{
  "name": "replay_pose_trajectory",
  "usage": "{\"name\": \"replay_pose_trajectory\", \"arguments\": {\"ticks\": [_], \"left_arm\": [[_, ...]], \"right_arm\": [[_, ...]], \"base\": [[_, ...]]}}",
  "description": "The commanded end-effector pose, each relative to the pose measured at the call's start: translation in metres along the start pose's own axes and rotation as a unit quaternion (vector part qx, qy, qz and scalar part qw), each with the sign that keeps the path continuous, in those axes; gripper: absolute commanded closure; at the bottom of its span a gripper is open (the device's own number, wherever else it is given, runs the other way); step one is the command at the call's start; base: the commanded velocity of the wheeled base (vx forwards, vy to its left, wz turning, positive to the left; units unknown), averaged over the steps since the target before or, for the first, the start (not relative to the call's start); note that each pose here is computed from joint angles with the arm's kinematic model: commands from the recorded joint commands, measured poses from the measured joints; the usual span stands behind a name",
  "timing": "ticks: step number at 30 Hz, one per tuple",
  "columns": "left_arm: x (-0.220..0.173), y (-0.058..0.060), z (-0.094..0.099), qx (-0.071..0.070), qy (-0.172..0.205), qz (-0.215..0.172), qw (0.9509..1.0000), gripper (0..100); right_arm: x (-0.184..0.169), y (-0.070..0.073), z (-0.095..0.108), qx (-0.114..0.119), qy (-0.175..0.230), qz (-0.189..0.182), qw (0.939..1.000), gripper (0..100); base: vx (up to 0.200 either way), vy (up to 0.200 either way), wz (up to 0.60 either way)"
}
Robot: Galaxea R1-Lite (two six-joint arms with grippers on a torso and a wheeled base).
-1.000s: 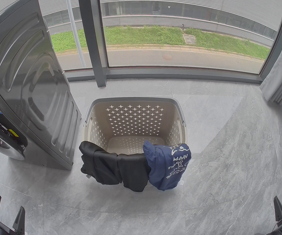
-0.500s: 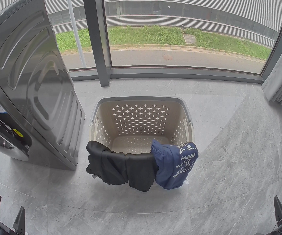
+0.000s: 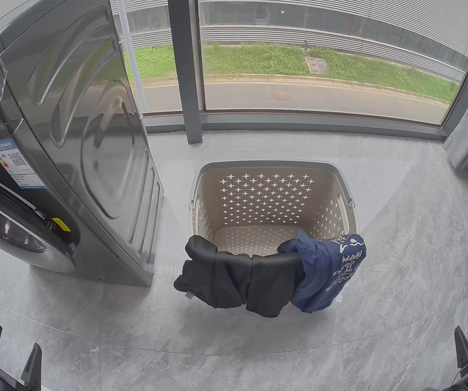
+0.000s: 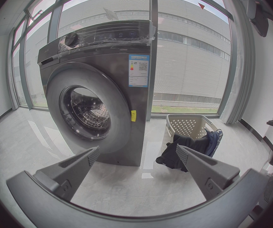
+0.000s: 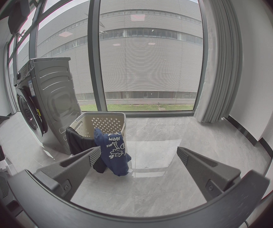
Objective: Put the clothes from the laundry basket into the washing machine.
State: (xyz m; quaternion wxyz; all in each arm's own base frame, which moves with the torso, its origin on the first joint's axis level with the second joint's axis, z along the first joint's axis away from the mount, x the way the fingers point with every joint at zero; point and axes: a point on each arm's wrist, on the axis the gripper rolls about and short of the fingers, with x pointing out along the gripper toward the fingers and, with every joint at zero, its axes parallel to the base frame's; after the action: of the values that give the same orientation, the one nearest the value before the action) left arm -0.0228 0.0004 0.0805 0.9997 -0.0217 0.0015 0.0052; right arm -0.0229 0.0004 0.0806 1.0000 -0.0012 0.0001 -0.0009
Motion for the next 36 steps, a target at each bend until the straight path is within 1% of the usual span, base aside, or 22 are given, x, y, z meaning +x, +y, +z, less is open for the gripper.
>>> {"name": "replay_pose_trajectory", "arguments": {"ticks": [1,16,36], "left_arm": [[0.0004,0.0002,-0.0042,0.0,0.003,0.0,1.0,0],[0.0004,0.0002,-0.0042,0.0,0.003,0.0,1.0,0],[0.0004,0.0002,-0.0042,-0.002,0.003,0.0,1.0,0]], "right_arm": [[0.0009,0.0,-0.005,0.0,0.006,0.0,1.0,0],[0.0008,0.0,-0.0046,0.0,0.005,0.0,1.0,0],[0.0009,0.0,-0.005,0.0,0.006,0.0,1.0,0]], "base": [[0.0,0.2,0.0],[0.0,0.2,0.0],[0.0,0.2,0.0]]}}
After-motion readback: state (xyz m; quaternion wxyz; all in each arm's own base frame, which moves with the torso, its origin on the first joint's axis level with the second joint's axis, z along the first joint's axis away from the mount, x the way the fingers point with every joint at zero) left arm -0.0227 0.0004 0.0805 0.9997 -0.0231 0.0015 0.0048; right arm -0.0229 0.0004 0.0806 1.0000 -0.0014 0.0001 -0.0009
